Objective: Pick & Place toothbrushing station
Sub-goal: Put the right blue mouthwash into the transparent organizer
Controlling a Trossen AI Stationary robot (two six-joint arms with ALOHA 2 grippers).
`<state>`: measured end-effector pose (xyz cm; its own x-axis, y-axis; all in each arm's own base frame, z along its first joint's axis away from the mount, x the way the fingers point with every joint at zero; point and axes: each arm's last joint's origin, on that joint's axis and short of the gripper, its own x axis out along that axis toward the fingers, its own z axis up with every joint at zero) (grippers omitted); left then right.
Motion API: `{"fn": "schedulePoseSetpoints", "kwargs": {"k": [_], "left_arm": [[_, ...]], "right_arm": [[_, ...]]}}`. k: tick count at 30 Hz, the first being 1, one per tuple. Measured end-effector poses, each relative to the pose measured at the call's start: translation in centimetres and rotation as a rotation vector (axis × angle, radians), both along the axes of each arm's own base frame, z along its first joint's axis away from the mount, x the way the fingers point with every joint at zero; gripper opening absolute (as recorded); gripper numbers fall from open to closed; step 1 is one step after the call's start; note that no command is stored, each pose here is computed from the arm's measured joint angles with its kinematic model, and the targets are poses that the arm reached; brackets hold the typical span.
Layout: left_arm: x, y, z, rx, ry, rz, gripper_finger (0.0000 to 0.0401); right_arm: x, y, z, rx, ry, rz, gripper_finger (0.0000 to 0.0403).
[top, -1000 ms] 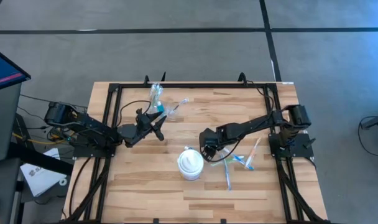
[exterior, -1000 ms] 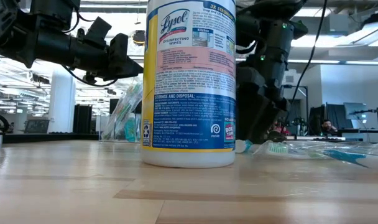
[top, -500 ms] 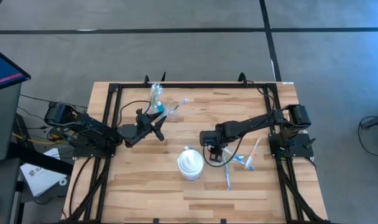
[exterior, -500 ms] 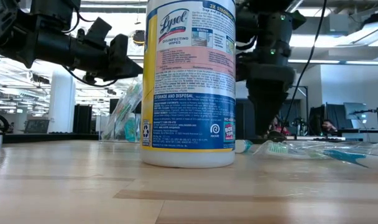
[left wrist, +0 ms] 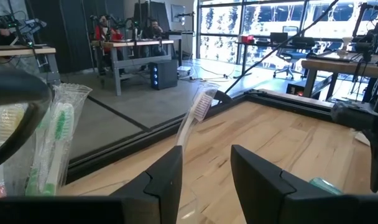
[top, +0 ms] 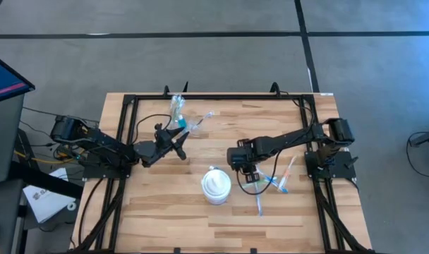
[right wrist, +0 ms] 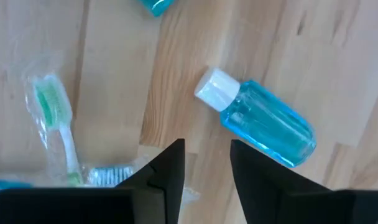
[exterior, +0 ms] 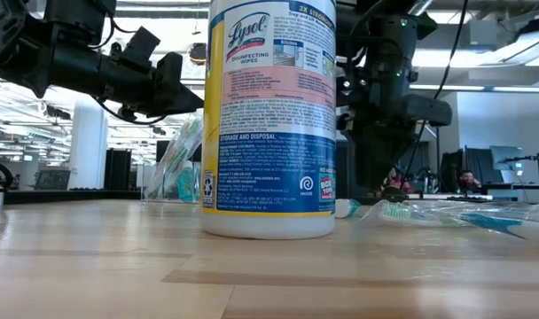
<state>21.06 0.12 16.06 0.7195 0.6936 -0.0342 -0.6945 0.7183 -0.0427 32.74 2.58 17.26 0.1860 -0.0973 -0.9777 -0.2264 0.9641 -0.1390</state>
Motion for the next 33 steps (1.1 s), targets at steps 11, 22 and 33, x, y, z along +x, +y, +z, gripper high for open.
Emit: {"fn": "schedulePoseSetpoints", "kwargs": {"k": [11, 22, 33], "left_arm": [[0.0, 0.0, 0.0, 0.000, 0.000, 0.001, 0.0131], [0.0, 0.0, 0.0, 0.000, 0.000, 0.000, 0.0131], [0.0, 0.0, 0.0, 0.000, 0.000, 0.001, 0.0131]], "right_arm": [[0.0, 0.0, 0.1, -0.040, 0.018, 0.210, 0.0125], [0.7, -0.5, 0.2, -0.073, -0.040, 0.332, 0.0146], [1.2, -0.9, 0.3, -0.062, -0.089, 0.404, 0.0157]]}}
